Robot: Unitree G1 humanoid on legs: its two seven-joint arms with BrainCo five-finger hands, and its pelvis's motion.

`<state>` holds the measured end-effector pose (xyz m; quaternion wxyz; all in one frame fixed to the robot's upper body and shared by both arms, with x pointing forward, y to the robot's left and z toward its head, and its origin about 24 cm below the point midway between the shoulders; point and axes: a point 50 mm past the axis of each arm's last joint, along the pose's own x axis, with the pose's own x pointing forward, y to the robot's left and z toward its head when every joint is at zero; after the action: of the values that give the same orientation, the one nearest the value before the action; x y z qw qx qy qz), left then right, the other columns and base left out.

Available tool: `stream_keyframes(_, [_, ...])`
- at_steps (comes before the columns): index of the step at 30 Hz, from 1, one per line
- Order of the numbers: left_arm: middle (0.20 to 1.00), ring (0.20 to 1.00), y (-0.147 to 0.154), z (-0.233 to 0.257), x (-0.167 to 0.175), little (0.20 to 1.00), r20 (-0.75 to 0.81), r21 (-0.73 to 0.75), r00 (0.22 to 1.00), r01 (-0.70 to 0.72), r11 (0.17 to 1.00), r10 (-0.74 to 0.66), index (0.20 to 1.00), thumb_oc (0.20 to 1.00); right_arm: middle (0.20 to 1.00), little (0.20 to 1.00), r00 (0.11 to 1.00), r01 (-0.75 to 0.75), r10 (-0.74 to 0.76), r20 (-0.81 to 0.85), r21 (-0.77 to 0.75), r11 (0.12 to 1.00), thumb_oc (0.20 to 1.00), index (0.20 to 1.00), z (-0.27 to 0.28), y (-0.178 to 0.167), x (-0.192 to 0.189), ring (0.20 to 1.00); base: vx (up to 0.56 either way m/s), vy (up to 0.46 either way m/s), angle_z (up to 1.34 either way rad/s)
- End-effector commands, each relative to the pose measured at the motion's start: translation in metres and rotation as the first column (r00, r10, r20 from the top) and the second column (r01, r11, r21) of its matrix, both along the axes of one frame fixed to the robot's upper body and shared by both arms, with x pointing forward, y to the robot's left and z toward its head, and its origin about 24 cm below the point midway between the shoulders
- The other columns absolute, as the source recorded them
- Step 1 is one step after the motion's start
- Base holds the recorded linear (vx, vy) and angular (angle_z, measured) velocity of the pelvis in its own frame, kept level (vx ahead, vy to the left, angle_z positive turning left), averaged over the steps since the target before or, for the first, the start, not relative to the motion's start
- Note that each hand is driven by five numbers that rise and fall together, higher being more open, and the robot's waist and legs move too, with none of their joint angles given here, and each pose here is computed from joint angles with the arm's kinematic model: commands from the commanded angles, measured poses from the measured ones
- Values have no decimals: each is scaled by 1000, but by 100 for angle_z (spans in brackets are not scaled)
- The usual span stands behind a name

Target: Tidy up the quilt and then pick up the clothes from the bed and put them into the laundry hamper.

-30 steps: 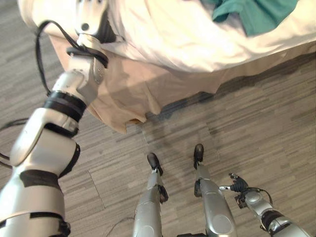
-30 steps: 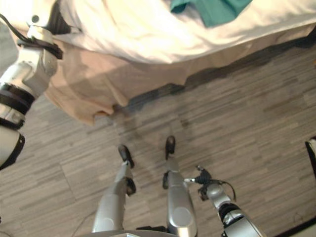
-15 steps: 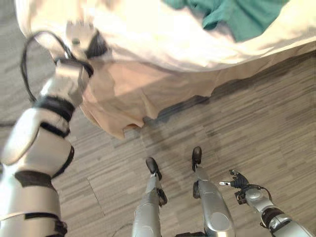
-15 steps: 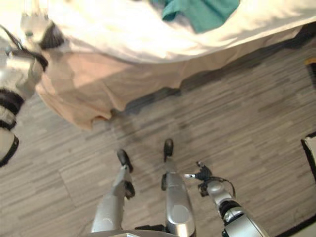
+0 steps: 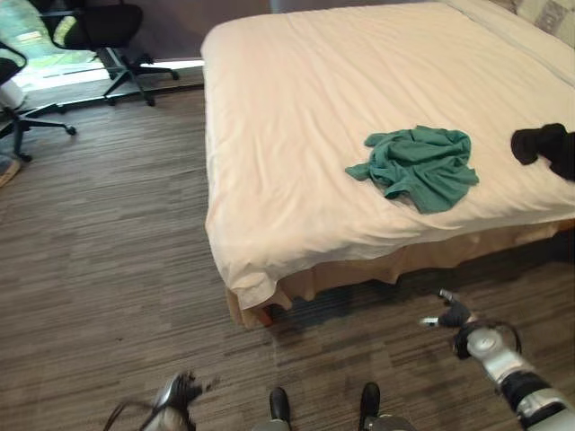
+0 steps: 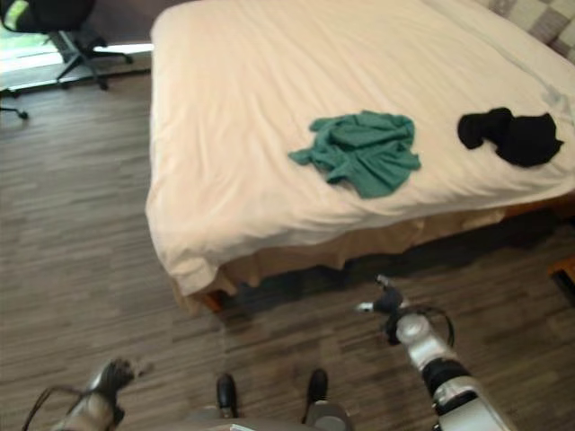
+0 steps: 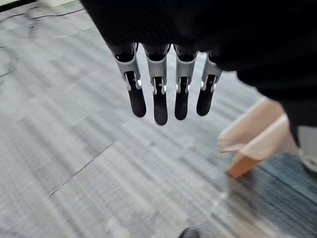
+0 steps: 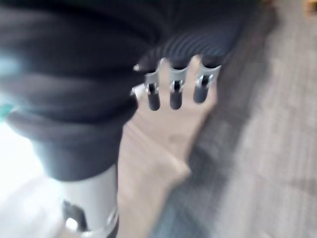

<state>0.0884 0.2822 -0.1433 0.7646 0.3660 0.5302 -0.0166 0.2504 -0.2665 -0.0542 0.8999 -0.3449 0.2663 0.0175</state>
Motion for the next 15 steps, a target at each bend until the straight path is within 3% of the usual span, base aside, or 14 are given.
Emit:
stream_keyframes(1, [1000, 1000, 26, 4, -18, 1000, 20, 32, 976, -216, 976, 216, 1000, 1000, 573, 573, 929, -213, 188, 319, 44, 976, 573, 573, 72, 51, 61, 573, 58, 6, 3])
stream_keyframes(2, [1000, 1000, 28, -1, -50, 1000, -72, 48, 956, -283, 958, 286, 1000, 1000, 200, 200, 829, -327, 276, 486, 20, 945, 200, 200, 114, 73, 74, 200, 23, -14, -4])
stream_keyframes(5, [1000, 1000, 36, 2, -53, 1000, -103, 89, 951, -282, 955, 290, 1000, 1000, 200, 200, 616, -465, 364, 699, -50, 884, 200, 200, 190, 115, 94, 200, -105, -33, 24])
stream_keyframes(6, [1000, 1000, 36, 2, -53, 1000, -102, 89, 951, -282, 955, 291, 1000, 1000, 200, 200, 615, -465, 364, 700, -51, 884, 200, 200, 191, 115, 94, 200, -190, -42, 16])
stream_keyframes(7, [1000, 1000, 39, 4, -42, 1000, -81, 97, 963, -250, 963, 258, 1000, 1000, 200, 200, 544, -477, 383, 747, -100, 873, 200, 200, 220, 127, 104, 200, -221, -35, 20])
stream_keyframes(9, [1000, 1000, 44, 12, -12, 1000, -25, 128, 989, -142, 982, 146, 1000, 1000, 200, 200, 386, -476, 414, 824, -206, 855, 200, 200, 284, 150, 116, 200, -309, -26, 35])
stream_keyframes(10, [1000, 1000, 37, 20, 28, 1000, 53, 148, 998, 10, 989, -18, 1000, 1000, 200, 200, 274, -454, 412, 869, -261, 852, 200, 200, 334, 170, 122, 200, -214, 7, 34])
stream_keyframes(12, [1000, 1000, 37, 20, 29, 1000, 55, 147, 998, 10, 989, -18, 1000, 1000, 200, 200, 272, -454, 412, 870, -262, 852, 200, 200, 335, 170, 122, 200, -124, 6, 15])
stream_keyframes(14, [1000, 1000, 15, 37, 85, 1000, 234, 142, 956, 145, 979, -175, 1000, 1000, 200, 200, 202, -437, 353, 913, -239, 867, 200, 200, 375, 187, 124, 200, -199, 3, 16])
stream_keyframes(15, [1000, 1000, -5, 55, 122, 1000, 389, 121, 889, 213, 969, -244, 1000, 1000, 200, 200, 166, -438, 340, 926, -239, 867, 200, 200, 391, 196, 123, 200, -203, -5, 8])
